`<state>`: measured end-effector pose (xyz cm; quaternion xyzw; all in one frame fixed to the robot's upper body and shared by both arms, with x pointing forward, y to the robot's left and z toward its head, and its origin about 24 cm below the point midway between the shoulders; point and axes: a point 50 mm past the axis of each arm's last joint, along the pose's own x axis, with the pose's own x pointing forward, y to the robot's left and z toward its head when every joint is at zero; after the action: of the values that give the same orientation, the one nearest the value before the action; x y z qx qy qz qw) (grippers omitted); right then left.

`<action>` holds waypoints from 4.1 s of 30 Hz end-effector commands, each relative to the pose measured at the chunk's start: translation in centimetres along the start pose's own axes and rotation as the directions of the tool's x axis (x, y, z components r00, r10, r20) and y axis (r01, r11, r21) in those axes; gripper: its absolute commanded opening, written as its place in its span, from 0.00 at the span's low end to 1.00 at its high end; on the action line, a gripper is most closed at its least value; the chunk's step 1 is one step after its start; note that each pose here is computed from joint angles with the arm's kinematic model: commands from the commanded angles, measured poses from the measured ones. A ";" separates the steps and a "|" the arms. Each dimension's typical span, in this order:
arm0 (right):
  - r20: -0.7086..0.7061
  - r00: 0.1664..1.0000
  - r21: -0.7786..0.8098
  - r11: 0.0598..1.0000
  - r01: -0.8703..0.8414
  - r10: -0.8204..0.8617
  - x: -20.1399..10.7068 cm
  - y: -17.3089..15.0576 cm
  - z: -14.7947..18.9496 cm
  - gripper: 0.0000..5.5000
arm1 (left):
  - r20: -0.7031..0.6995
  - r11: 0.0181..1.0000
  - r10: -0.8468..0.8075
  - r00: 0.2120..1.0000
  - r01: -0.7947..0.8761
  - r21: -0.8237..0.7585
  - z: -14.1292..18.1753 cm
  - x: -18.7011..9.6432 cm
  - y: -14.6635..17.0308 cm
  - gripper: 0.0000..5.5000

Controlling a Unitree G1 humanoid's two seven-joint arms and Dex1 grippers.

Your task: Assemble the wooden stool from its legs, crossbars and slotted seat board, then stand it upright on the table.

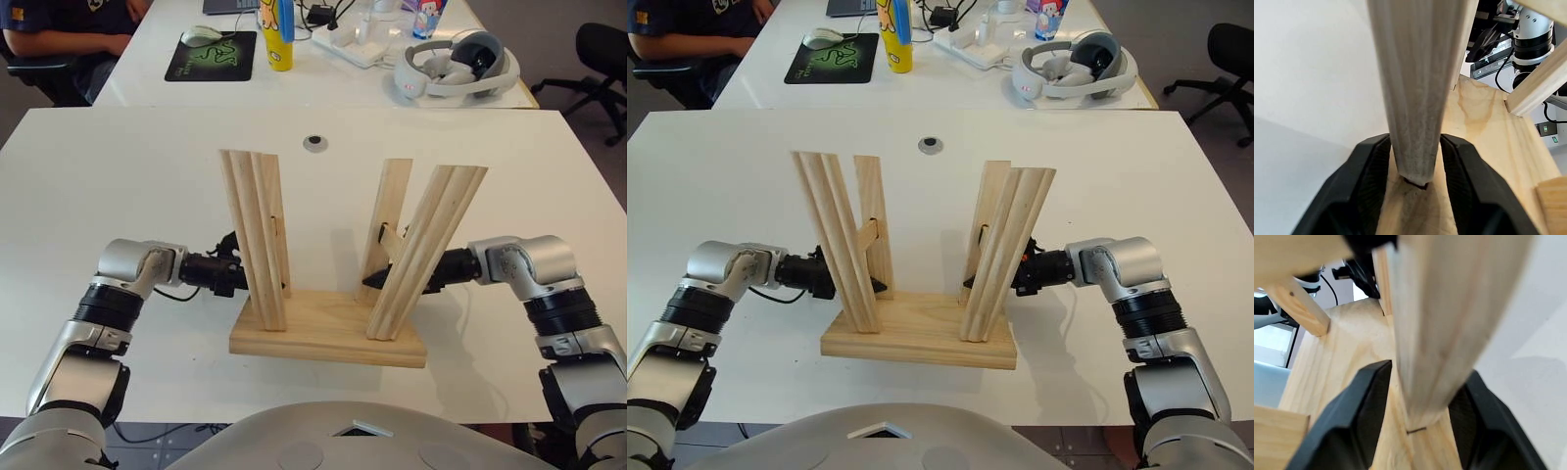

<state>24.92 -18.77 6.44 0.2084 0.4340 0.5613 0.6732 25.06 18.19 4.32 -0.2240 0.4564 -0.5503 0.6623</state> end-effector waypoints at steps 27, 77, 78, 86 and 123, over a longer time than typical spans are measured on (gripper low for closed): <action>0.050 0.986 -0.107 0.981 0.164 -0.160 -4.0 -1.3 1.7 0.48 | -0.034 0.895 0.446 0.894 -0.446 0.018 1.4 -6.9 4.3 0.51; 0.032 0.978 -0.748 0.644 0.162 -0.208 2.9 -1.2 -1.8 0.48 | -0.049 0.588 0.517 0.855 -0.313 0.746 -3.7 -7.7 1.6 0.64; 0.034 0.977 -0.748 0.643 0.163 -0.209 3.0 -1.3 -1.8 0.48 | -0.038 0.584 0.516 0.856 -0.319 0.747 -3.6 -7.6 1.6 0.64; 0.036 0.980 -0.757 0.635 0.154 -0.195 3.7 -1.4 -1.0 0.48 | -0.009 0.600 0.481 0.877 -0.322 0.732 -3.7 -6.3 1.9 0.64; 0.031 0.993 -0.702 0.710 -0.061 0.116 -2.1 9.1 5.0 0.26 | 0.033 0.751 0.021 0.999 -0.037 0.659 3.6 -5.6 -10.4 0.18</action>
<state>24.05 -19.16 11.72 -0.0592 0.2105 0.6516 0.7264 24.08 23.43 12.80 0.0978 0.2849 -0.5483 0.7801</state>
